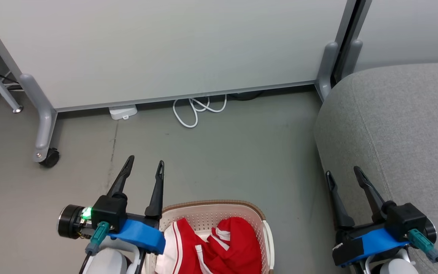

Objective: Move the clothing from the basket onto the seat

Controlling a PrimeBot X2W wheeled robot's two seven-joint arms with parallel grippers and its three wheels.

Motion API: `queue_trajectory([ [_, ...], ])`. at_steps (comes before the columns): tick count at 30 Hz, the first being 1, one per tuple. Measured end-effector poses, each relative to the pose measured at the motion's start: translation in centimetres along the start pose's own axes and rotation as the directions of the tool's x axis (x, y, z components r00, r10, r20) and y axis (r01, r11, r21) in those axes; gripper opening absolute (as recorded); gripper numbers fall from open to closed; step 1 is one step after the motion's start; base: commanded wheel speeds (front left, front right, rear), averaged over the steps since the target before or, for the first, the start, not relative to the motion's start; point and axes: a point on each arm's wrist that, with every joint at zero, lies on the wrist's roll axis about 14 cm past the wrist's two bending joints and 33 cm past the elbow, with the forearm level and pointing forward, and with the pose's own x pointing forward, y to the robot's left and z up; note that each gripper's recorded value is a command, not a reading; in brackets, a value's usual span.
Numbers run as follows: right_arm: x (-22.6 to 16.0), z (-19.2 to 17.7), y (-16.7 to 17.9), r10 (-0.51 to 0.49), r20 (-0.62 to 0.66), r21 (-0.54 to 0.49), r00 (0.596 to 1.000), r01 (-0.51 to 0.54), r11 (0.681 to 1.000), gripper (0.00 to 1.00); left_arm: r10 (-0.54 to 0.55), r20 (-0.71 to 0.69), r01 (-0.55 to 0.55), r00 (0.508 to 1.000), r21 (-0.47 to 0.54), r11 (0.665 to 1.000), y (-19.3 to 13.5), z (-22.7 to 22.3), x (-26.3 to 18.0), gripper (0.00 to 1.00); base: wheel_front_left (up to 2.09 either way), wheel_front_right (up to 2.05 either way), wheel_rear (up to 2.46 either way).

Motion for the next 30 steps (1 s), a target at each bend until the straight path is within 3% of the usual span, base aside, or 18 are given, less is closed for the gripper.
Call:
queue_trajectory([
  [9, 1.4, -1.1, -1.5, -0.033, -0.022, -0.002, 0.999, 0.033, 0.999, 1.0, -0.134, -0.12, 0.139, 0.984, 0.031, 0.99, -2.3, -3.9, 3.4, 1.0, 0.0, 0.0, 0.0],
  [14, 2.5, -2.1, -2.7, -0.059, -0.041, -0.006, 0.997, 0.059, 0.998, 1.0, -0.248, -0.223, 0.262, 0.943, 0.033, 0.965, -4.9, -7.6, 5.0, 1.0, 0.0, 0.0, 0.0],
  [20, 4.2, -3.3, -4.2, -0.086, -0.058, -0.006, 0.995, 0.086, 0.996, 1.0, -0.371, -0.35, 0.405, 0.86, 0.026, 0.914, -7.3, -12.7, 6.2, 1.0, 0.0, 0.0, 0.0],
  [30, 6.1, -7.2, -6.4, -0.124, -0.126, -0.023, 0.984, 0.122, 0.992, 1.0, -0.514, -0.555, 0.591, 0.655, -0.049, 0.805, -10.9, -22.0, 5.1, 1.0, 0.0, 0.0, 0.0],
])
